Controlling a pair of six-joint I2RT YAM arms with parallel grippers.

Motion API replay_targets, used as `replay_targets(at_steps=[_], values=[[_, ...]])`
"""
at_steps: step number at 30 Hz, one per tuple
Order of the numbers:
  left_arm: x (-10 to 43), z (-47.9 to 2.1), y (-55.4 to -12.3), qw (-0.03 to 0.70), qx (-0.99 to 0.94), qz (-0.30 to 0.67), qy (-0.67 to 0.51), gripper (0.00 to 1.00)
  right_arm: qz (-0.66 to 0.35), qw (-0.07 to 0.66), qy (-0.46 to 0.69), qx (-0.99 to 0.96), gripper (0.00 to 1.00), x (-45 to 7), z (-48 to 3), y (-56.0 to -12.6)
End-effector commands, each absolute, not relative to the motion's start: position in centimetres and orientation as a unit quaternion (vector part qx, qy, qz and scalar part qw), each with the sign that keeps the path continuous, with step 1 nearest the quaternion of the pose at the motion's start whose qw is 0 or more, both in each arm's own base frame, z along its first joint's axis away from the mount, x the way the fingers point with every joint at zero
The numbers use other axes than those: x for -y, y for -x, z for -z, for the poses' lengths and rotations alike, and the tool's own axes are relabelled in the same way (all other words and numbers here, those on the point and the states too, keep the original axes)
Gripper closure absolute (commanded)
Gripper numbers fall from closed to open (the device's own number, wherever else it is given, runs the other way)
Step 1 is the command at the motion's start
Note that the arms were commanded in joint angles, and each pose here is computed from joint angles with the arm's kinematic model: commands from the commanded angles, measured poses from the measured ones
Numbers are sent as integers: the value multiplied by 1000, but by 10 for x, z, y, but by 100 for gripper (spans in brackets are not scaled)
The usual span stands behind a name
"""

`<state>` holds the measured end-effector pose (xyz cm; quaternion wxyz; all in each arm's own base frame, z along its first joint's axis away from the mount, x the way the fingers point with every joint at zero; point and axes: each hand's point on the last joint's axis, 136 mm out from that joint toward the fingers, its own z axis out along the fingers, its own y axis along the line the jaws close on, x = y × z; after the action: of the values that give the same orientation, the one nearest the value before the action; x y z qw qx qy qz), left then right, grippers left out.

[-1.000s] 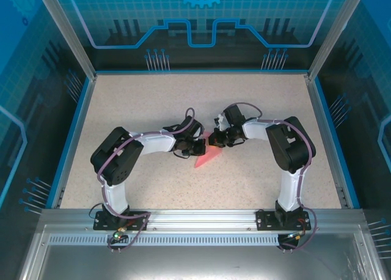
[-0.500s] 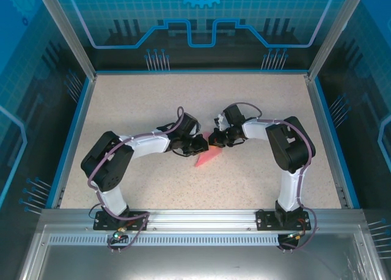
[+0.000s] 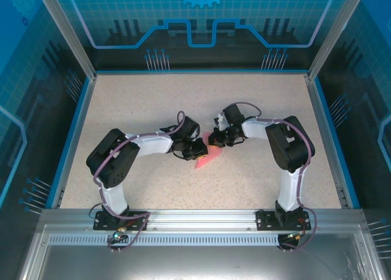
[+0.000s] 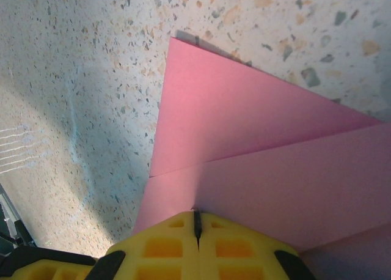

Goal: Fold a paper plane with a square sheet of paper (pick it up from the middle)
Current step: Fourth fold the wing at the center of the table.

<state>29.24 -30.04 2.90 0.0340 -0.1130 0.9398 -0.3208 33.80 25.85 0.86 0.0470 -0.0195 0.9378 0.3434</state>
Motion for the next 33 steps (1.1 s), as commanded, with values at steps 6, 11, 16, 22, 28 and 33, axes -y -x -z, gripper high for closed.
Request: replay_targets(at_steps=[6, 11, 16, 22, 28, 33], values=[[281, 5, -270, -5, -951, 273, 145, 86, -228, -21, -21, -973, 100, -220, 56, -305], [281, 4, -269, -4, -951, 272, 144, 86, -225, -23, -21, -974, 100, -220, 57, -303], [288, -13, -266, -3, -944, 302, 134, 85, -225, -23, -21, -974, 100, -220, 57, -303], [290, -13, -250, -15, -944, 305, 125, 85, -224, -27, -21, -974, 100, -220, 59, -302], [279, -1, -244, -22, -950, 280, 136, 85, -223, -30, -21, -974, 100, -220, 60, -300], [268, 1, -243, -15, -958, 251, 140, 86, -220, -33, -21, -975, 100, -219, 62, -300]])
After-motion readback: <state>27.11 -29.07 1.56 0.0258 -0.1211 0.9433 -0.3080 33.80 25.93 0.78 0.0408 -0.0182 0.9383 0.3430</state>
